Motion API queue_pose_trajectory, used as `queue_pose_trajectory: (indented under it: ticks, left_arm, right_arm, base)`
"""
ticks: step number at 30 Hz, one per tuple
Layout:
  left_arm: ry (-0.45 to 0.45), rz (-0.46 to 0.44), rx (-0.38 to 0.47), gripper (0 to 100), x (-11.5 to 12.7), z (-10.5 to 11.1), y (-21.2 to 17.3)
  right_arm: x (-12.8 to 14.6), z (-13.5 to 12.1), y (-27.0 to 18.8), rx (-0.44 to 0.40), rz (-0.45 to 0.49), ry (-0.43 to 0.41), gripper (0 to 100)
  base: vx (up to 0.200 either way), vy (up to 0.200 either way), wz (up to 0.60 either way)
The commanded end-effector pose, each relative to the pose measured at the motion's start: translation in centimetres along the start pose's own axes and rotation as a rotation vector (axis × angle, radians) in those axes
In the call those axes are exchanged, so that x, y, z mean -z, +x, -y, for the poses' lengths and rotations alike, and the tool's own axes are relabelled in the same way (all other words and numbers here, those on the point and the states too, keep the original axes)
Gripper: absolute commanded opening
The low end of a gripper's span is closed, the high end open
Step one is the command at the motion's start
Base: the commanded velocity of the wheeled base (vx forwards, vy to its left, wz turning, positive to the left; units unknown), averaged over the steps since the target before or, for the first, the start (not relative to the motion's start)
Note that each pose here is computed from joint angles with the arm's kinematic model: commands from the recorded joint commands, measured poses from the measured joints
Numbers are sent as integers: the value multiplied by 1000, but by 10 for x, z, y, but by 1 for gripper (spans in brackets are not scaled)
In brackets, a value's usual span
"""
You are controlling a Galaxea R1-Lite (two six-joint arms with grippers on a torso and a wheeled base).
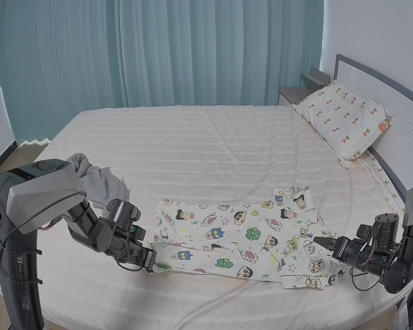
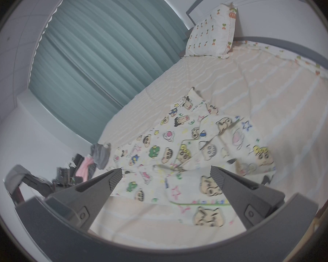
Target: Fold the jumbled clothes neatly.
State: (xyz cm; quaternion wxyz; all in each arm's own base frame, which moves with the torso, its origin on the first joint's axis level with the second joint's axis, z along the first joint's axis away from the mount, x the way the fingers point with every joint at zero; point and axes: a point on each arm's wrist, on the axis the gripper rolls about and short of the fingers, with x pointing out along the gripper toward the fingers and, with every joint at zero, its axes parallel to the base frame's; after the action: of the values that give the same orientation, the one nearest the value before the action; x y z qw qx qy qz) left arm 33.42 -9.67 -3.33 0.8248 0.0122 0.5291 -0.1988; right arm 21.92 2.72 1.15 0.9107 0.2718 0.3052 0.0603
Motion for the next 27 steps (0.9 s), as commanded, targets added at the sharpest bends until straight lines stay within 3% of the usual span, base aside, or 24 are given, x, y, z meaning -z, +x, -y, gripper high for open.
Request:
queue_pose_trajectory:
  ticks: [1,6,7,10,15,21,27]
  left_arm:
    - [-6,8,-4,0,13,-3,-1]
    - [6,53,-2,0,14,-1,0]
    - [9,59,-1,0,13,-1,0]
    - [10,59,1,0,13,0,0]
    - [7,57,3,0,14,0,1]
    - [-1,57,4,0,14,0,1]
    - [0,72,4,0,13,0,2]
  right_arm:
    - [2,36,20,87,-63,-39,100]
    - [-1,51,34,90,-123,-128,100]
    - [-2,56,39,98,-173,-184,100]
    - [-9,61,46,67,-232,-231,100]
    - [-22,61,58,31,-283,-268,100]
    - [-35,60,73,15,-283,-298,100]
    - [-29,65,78,16,-345,-336,100]
  base:
    - [0,0,0]
    - [0,0,0]
    - [0,0,0]
    - [0,0,0]
    - [0,0,0]
    - [0,0,0]
    - [0,0,0]
